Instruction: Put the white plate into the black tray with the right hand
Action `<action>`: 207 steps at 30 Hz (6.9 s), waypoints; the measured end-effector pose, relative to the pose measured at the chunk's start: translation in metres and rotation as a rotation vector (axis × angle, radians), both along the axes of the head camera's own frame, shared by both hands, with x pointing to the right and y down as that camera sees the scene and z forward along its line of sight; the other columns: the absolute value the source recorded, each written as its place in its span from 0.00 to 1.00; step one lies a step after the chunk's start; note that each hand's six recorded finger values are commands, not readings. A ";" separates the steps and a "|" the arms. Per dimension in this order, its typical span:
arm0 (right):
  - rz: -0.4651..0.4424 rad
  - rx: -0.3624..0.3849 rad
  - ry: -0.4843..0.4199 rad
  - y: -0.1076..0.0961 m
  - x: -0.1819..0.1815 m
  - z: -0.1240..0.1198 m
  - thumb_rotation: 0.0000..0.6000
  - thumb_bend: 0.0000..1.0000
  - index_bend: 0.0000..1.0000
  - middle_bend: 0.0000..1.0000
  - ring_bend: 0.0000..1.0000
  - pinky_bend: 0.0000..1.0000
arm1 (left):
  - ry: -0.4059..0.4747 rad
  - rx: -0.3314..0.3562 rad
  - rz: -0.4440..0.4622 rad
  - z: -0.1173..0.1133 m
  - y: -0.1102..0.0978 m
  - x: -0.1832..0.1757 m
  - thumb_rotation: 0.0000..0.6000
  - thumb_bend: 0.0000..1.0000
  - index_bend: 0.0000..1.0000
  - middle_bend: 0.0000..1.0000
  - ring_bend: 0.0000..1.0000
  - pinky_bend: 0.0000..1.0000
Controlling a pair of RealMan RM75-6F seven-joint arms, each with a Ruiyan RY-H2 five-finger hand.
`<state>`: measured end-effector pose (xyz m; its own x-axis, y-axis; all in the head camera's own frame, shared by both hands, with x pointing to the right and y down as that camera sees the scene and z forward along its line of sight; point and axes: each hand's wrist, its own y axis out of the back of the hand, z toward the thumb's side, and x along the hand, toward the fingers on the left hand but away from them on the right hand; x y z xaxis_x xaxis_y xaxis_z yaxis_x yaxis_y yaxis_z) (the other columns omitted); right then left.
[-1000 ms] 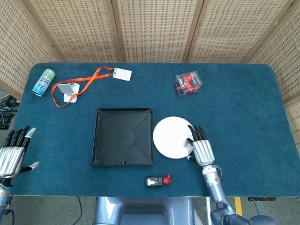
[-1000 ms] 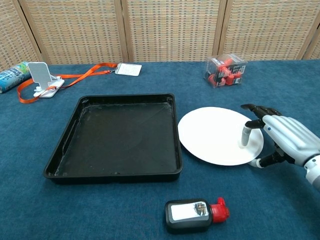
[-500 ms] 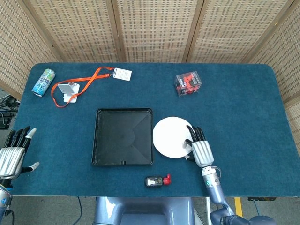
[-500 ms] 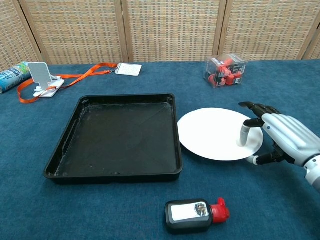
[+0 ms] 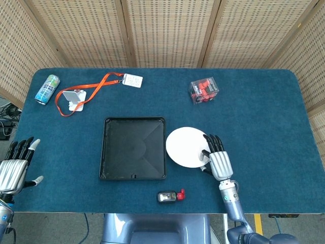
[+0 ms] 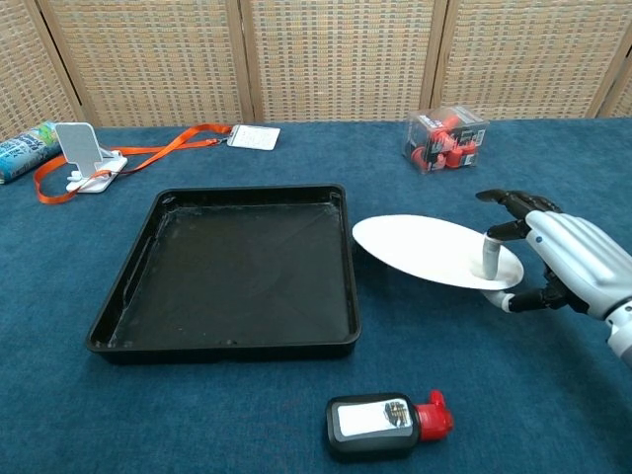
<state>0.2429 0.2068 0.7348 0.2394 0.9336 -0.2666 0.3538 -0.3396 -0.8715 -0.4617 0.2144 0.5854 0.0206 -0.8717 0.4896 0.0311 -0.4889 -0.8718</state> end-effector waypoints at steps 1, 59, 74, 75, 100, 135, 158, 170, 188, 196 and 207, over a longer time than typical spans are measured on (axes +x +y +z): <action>0.001 0.002 -0.001 0.000 0.000 0.000 1.00 0.57 0.67 0.18 0.01 0.10 | 0.001 0.001 0.001 0.000 0.000 0.000 1.00 0.00 0.00 0.00 0.00 0.00; -0.236 0.236 -0.231 -0.075 -0.159 -0.064 1.00 0.57 0.72 0.23 0.04 0.11 | 0.019 -0.030 -0.061 0.006 -0.006 -0.016 1.00 0.00 0.00 0.00 0.00 0.00; -0.288 0.159 -0.233 -0.059 -0.200 -0.044 1.00 0.50 0.68 0.19 0.04 0.10 | 0.019 -0.048 -0.074 0.012 -0.007 -0.021 1.00 0.00 0.00 0.00 0.00 0.00; -0.287 0.154 -0.231 -0.058 -0.200 -0.042 1.00 0.48 0.67 0.19 0.04 0.10 | 0.019 -0.049 -0.075 0.012 -0.007 -0.021 1.00 0.00 0.00 0.00 0.00 0.00; -0.241 0.123 -0.274 -0.051 -0.208 -0.047 1.00 0.16 0.46 0.08 0.00 0.09 | -0.019 -0.102 -0.071 0.017 -0.003 -0.022 1.00 0.00 0.00 0.00 0.00 0.00; -0.079 -0.001 -0.258 -0.007 -0.141 -0.058 1.00 0.03 0.33 0.00 0.00 0.03 | -0.045 -0.134 -0.049 0.021 0.002 -0.018 1.00 0.00 0.00 0.00 0.00 0.00; -0.186 -0.041 -0.163 -0.052 -0.204 -0.025 1.00 0.03 0.32 0.00 0.00 0.03 | -0.048 -0.153 -0.078 0.027 0.000 -0.026 1.00 0.00 0.00 0.00 0.00 0.00; -0.193 -0.057 -0.177 -0.054 -0.213 -0.024 1.00 0.00 0.20 0.00 0.00 0.00 | -0.052 -0.168 -0.073 0.031 0.002 -0.027 1.00 0.00 0.00 0.00 0.00 0.00; -0.287 -0.314 -0.085 -0.034 -0.200 -0.026 1.00 0.00 0.00 0.00 0.00 0.00 | -0.050 -0.153 -0.051 0.026 0.003 -0.020 1.00 0.00 0.00 0.00 0.00 0.00; -0.279 -0.267 -0.028 -0.041 -0.183 -0.035 1.00 0.00 0.00 0.00 0.00 0.00 | -0.047 -0.146 -0.057 0.026 0.002 -0.021 1.00 0.00 0.00 0.00 0.00 0.00; -0.130 -0.090 0.091 -0.071 -0.064 -0.076 1.00 0.00 0.00 0.00 0.00 0.00 | -0.029 -0.104 -0.055 0.021 0.000 -0.018 1.00 0.00 0.00 0.00 0.00 0.00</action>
<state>0.1790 0.1359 0.6591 0.3280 0.8674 -0.3741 0.2228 -0.4559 -0.8617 -0.4792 0.2142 0.6061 -0.0414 -0.8156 0.5771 0.0259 -0.5783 -0.8154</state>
